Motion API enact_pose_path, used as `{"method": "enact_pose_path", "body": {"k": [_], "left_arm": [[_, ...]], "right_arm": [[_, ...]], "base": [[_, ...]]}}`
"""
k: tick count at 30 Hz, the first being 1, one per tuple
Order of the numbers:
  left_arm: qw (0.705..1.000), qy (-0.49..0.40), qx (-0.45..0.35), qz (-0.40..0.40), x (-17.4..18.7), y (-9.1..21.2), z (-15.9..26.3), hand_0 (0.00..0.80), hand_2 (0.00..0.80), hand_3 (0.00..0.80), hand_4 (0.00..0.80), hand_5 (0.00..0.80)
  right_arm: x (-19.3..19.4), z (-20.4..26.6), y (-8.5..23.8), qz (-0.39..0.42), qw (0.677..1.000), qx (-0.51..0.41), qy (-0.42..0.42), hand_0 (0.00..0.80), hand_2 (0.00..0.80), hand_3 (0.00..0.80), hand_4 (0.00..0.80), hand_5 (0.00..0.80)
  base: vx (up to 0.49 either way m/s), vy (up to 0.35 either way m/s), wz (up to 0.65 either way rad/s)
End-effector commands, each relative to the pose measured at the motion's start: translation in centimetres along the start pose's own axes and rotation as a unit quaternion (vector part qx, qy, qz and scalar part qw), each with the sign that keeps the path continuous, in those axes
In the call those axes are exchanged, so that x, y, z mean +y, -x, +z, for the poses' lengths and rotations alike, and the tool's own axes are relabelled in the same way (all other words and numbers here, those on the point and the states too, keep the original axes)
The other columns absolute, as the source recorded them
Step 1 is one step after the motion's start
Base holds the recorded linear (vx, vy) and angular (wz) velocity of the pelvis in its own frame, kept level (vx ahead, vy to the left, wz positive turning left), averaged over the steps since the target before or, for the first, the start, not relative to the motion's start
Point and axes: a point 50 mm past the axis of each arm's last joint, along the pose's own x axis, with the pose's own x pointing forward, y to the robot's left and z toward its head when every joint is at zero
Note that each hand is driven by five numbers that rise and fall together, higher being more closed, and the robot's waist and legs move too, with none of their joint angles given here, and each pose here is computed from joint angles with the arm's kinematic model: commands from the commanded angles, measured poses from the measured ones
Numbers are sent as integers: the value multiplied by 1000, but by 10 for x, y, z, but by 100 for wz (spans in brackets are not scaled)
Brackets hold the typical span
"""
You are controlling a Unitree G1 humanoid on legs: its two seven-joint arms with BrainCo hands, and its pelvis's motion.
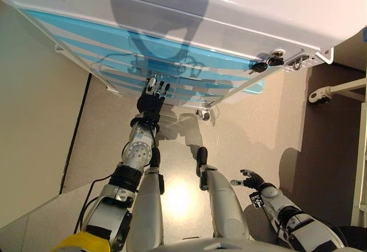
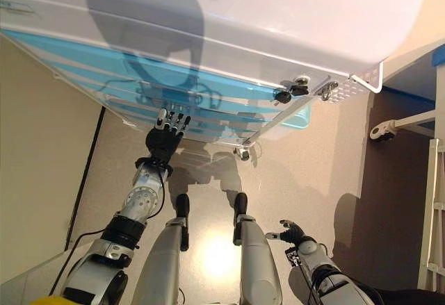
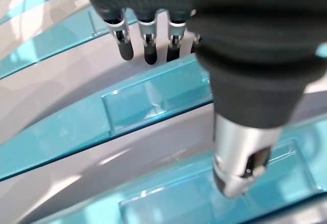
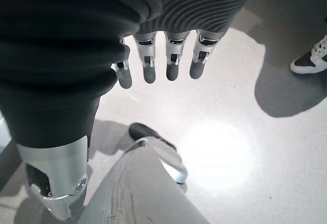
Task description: Open the drawer and pick up the medicine
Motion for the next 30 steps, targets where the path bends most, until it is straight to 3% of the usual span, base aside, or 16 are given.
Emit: {"method": "enact_pose_path", "body": {"k": [1, 4, 5, 6, 20, 30], "left_arm": [[984, -8, -79, -161, -75, -28, 37, 0, 0, 0, 0, 0], [985, -14, -76, -153, -74, -32, 39, 0, 0, 0, 0, 0], [986, -20, -70, -150, -74, -35, 38, 640, 640, 640, 640, 640], [986, -20, -70, -150, -74, -35, 39, 800, 800, 800, 800, 800], [979, -43, -32, -195, -81, -33, 28, 800, 800, 800, 800, 800], [984, -29, -5, -175, -63, -25, 11, 800, 800, 800, 800, 800]], "right_arm": [[-11, -15, 4, -7, 1000, 15, 26, 0, 0, 0, 0, 0], [-10, -14, 3, -8, 1000, 13, 21, 0, 0, 0, 0, 0], [-9, -15, 4, -6, 1000, 15, 20, 0, 0, 0, 0, 0], [-9, -15, 4, -6, 1000, 15, 20, 0, 0, 0, 0, 0], [-5, -17, 4, 5, 1000, 17, 21, 0, 0, 0, 0, 0], [-4, -11, 2, 2, 1000, 10, 21, 0, 0, 0, 0, 0]], "base": [[71, -71, 6], [15, -53, 3], [-4, -37, 5], [89, -59, 12], [-1, -2, 2], [-1, -1, 1]]}}
